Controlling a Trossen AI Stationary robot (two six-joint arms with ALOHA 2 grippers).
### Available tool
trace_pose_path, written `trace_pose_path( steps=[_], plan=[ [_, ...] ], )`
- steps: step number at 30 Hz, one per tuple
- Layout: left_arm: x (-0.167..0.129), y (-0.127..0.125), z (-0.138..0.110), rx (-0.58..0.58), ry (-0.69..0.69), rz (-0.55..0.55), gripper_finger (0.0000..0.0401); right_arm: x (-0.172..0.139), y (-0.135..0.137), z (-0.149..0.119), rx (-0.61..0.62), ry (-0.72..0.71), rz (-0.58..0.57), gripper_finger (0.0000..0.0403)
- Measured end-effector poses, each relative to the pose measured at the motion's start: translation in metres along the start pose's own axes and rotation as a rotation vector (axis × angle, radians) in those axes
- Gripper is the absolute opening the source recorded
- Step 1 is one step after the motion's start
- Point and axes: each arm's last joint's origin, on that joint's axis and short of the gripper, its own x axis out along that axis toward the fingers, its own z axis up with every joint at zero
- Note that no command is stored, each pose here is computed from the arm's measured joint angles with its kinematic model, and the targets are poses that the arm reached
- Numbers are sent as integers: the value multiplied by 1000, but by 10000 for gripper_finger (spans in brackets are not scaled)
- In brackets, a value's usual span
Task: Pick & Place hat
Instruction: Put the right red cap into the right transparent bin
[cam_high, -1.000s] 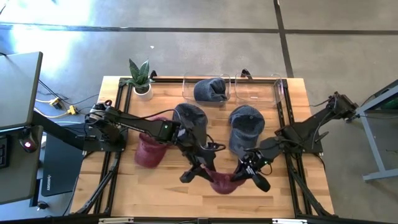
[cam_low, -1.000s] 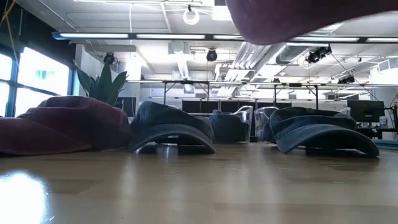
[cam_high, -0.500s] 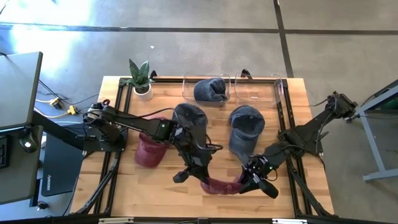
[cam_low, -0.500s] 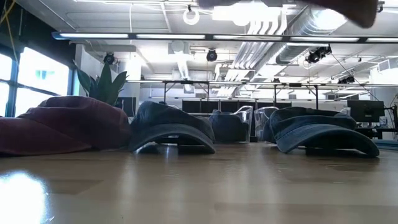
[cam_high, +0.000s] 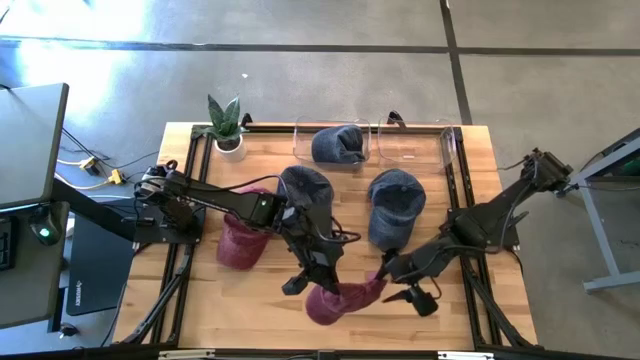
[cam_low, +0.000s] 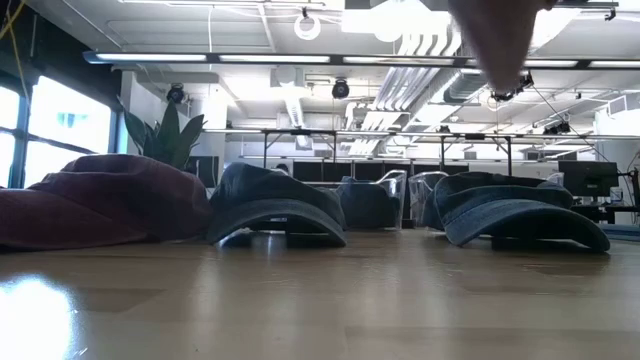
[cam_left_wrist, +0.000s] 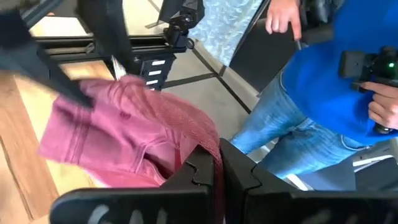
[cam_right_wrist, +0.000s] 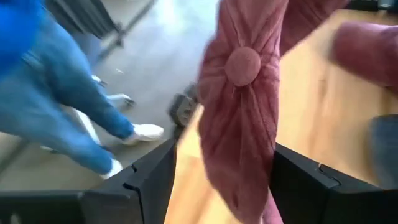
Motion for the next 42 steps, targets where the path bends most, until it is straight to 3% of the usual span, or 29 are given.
trace_pose_path(
  steps=[3,6,12,14,18,23,27,34,38,42],
  plan=[
    [0,0,0,-14,0,3,1,10,-2,-3,-63,31,2,210],
    [0,0,0,-23,-1,6,1,20,-2,-7,-91,79,82,174],
    [0,1,-2,-29,14,43,1,23,5,-7,-57,117,331,37],
    [0,2,-3,-23,16,58,1,22,7,-6,-58,111,402,11],
    [0,2,-2,-11,8,65,1,22,8,-2,6,84,426,32],
    [0,3,-1,-6,4,83,1,23,-1,1,232,101,365,67],
    [1,2,-2,-5,6,83,0,23,-9,3,336,106,342,128],
    [2,0,-2,-4,9,87,0,24,-20,8,370,15,174,242],
    [1,1,-3,24,12,109,0,23,-20,15,411,-66,152,238],
    [1,2,-3,41,12,112,0,22,-20,20,417,-118,160,176]
  ],
)
